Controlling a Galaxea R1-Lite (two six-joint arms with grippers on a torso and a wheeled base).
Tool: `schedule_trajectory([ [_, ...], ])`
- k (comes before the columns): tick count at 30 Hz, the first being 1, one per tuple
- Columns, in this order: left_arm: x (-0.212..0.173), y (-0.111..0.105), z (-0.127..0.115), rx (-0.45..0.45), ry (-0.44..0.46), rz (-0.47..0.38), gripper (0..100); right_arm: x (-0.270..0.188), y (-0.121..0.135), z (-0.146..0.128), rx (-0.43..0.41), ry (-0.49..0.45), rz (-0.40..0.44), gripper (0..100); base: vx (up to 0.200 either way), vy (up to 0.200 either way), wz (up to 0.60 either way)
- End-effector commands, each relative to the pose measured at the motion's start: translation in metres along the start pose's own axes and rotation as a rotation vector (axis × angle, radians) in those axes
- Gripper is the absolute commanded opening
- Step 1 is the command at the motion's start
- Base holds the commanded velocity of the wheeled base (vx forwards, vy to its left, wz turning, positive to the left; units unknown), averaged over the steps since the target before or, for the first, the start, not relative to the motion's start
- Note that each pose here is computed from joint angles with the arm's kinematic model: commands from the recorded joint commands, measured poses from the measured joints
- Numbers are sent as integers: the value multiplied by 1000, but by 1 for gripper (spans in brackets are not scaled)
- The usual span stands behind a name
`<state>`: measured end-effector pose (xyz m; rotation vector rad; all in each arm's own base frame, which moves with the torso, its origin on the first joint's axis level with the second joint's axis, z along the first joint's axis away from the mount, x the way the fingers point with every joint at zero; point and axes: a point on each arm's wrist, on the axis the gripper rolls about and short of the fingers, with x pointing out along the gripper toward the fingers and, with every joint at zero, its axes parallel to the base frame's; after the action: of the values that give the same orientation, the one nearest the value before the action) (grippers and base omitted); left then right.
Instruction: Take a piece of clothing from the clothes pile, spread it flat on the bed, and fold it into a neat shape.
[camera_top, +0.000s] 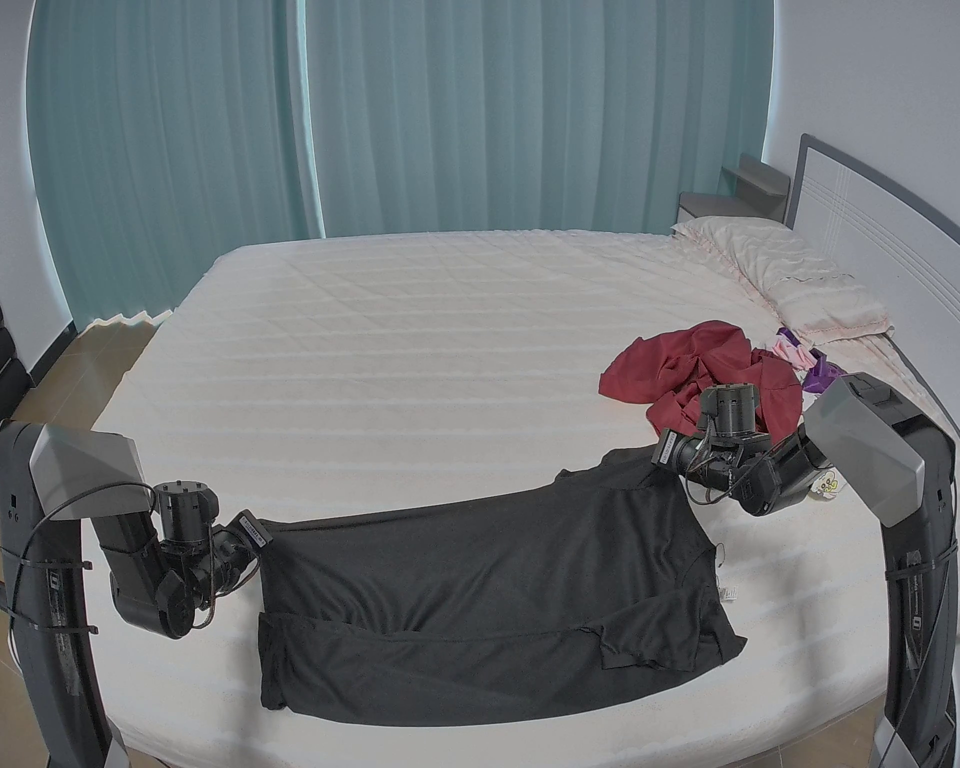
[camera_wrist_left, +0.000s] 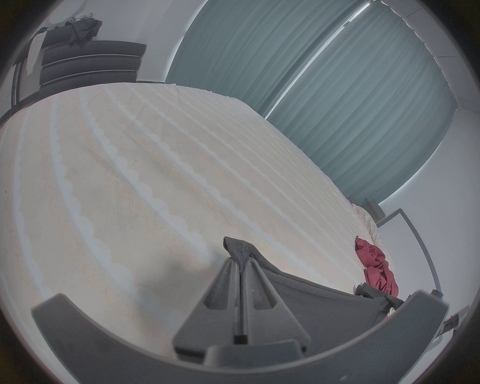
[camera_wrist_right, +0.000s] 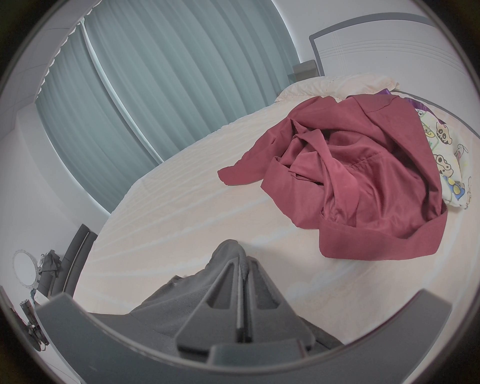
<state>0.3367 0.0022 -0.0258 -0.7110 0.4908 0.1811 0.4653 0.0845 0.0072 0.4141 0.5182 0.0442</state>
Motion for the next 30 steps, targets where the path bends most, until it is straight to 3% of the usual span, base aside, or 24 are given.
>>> schedule_trajectory([
  [1, -12, -3, 2, 0, 3, -10, 0, -26, 5, 8, -1, 8, 8, 0, 0, 0, 0],
  [15, -25, 6, -7, 97, 53, 26, 0, -74, -12, -17, -8, 126, -24, 0, 0, 0, 0],
  [22, -42, 19, -22, 212, 174, 19, 0, -94, -22, -42, -16, 181, -41, 0, 0, 0, 0],
  [30, -48, 33, -27, 314, 224, 56, 0, -112, -35, -68, -66, 284, -68, 0, 0, 0, 0],
])
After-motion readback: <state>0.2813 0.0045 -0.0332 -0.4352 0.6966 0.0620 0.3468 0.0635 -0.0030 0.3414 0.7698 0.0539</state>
